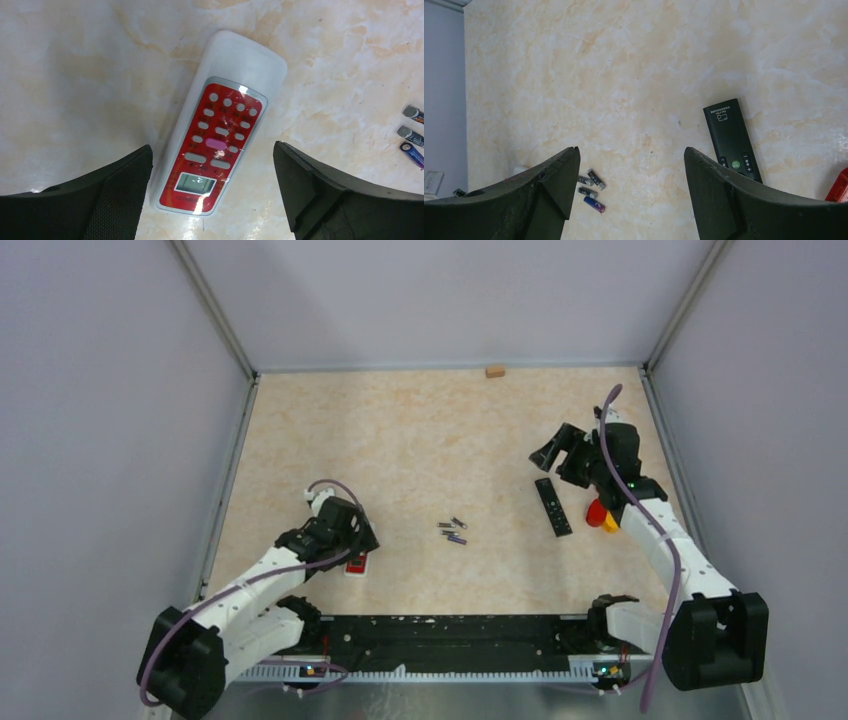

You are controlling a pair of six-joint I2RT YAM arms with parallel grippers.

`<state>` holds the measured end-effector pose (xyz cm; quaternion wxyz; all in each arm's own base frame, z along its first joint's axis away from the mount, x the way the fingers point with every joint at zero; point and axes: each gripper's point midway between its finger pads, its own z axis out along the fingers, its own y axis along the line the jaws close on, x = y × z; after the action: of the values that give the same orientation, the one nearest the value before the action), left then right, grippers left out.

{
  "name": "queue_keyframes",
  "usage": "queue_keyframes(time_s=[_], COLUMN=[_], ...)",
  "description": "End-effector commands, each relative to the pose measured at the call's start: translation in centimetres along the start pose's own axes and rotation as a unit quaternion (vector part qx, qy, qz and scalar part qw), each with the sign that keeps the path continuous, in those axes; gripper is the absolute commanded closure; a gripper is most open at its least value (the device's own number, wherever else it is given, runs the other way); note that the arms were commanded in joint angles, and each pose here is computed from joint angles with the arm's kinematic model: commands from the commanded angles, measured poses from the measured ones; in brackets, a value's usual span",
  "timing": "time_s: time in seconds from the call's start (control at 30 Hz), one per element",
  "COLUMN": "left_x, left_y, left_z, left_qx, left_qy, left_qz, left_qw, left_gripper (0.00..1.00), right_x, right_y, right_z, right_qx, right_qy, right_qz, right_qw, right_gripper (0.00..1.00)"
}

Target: Load the batteries into the remote control

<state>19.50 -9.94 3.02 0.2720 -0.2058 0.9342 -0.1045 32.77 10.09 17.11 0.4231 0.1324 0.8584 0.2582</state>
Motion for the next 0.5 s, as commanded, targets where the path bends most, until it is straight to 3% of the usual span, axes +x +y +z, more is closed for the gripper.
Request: queue_keyframes(time_s=[0.0, 0.23, 0.47], left_x=[1.1, 1.4, 2.0], left_y=[-0.8, -2.2, -2.2], left_z=[0.6, 1.3, 2.0], left_qx=[-0.003, -0.012, -0.041], left_qy=[0.017, 0.022, 0.035], left_qz=[0.035, 0.097, 0.117], left_qw=[0.999, 0.995, 0.992], left_gripper=[0.08, 0.18, 0.33], right_x=[-0.7, 0.1, 0.5], right_y=[0.2, -0.4, -0.7], right_z=[0.4, 0.8, 1.0], right_qx=[-0.008, 0.001, 0.005], right_qy=[-0.009, 0.005, 0.016], right_qz=[0.005, 0.008, 0.010], right_qw=[1.000, 1.000, 1.000], right_gripper=[0.23, 0.25, 0.28])
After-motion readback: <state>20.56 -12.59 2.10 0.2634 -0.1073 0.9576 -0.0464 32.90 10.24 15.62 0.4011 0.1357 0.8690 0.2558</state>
